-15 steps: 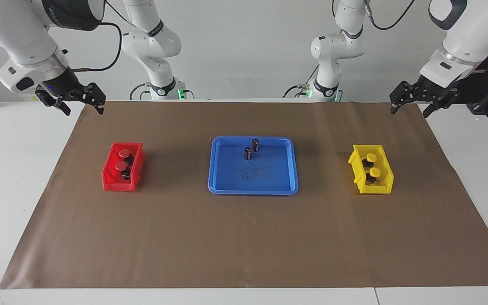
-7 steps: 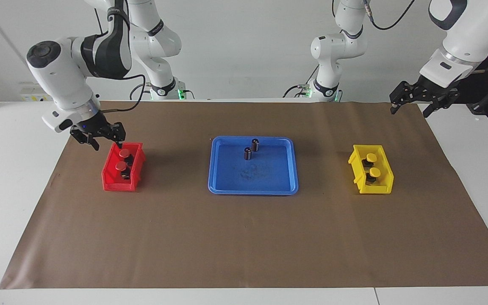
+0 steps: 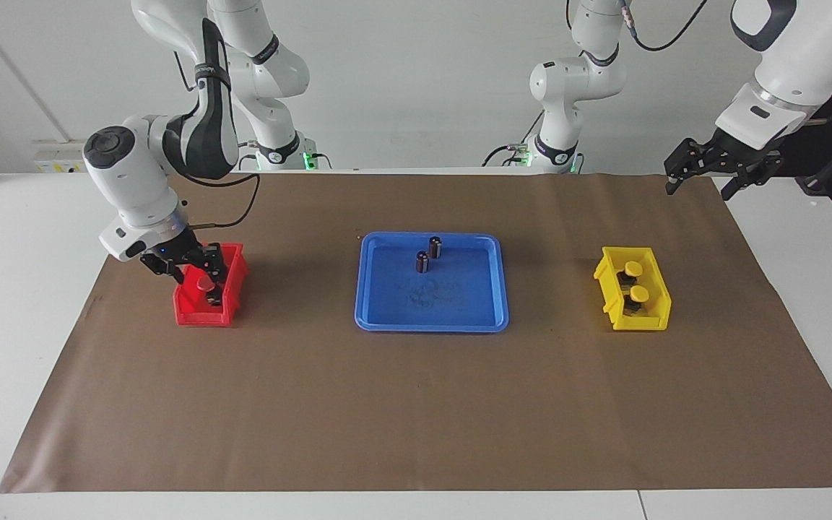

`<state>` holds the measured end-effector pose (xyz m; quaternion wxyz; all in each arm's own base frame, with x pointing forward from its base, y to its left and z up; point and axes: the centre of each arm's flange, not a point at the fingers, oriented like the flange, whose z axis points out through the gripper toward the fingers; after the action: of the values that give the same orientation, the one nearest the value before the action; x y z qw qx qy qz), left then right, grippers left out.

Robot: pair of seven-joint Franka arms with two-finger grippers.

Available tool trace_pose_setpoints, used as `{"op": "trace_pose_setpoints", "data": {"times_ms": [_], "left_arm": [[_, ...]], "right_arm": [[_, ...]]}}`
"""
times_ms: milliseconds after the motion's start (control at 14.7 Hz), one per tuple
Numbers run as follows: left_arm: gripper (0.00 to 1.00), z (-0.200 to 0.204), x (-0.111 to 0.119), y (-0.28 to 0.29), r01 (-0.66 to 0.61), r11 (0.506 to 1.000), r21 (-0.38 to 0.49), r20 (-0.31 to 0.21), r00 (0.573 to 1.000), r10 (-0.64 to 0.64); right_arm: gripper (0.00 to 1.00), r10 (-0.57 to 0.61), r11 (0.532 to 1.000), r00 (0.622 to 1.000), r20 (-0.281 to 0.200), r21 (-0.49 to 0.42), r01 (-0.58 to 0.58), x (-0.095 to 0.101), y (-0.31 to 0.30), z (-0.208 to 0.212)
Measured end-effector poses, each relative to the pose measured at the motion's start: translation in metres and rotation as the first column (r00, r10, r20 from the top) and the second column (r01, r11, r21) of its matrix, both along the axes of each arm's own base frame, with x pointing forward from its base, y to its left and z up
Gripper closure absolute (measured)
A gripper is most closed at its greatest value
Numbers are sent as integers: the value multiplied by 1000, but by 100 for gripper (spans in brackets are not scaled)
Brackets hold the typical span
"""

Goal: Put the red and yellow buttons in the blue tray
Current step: 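Reach the right gripper into the red bin and grasp a red button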

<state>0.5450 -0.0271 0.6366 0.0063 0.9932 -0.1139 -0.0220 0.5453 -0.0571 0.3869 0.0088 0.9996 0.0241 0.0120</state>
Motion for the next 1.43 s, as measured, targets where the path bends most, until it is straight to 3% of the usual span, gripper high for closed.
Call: {"op": "trace_pose_setpoints", "data": {"times_ms": [1225,1293,1361,1429], "left_arm": [[0,-2,-2,-11,17,1000,1,-15,1000,-17],[0,-2,-2,-9,16,1000,1,-16,1000,-16],[0,-2,-2,-8,25,1000,0,-18,1000,-25],[0,-2,-2,-7,54,999,-2,-19,998,-54]], "right_arm": [[37,40,999,999,8,-2,-40,-19,-5,-40],[43,43,999,999,7,-2,-43,-20,-5,-41],[56,45,999,999,6,-2,-45,-20,-5,-42],[59,45,999,999,6,-2,-45,-20,-5,-42]]}}
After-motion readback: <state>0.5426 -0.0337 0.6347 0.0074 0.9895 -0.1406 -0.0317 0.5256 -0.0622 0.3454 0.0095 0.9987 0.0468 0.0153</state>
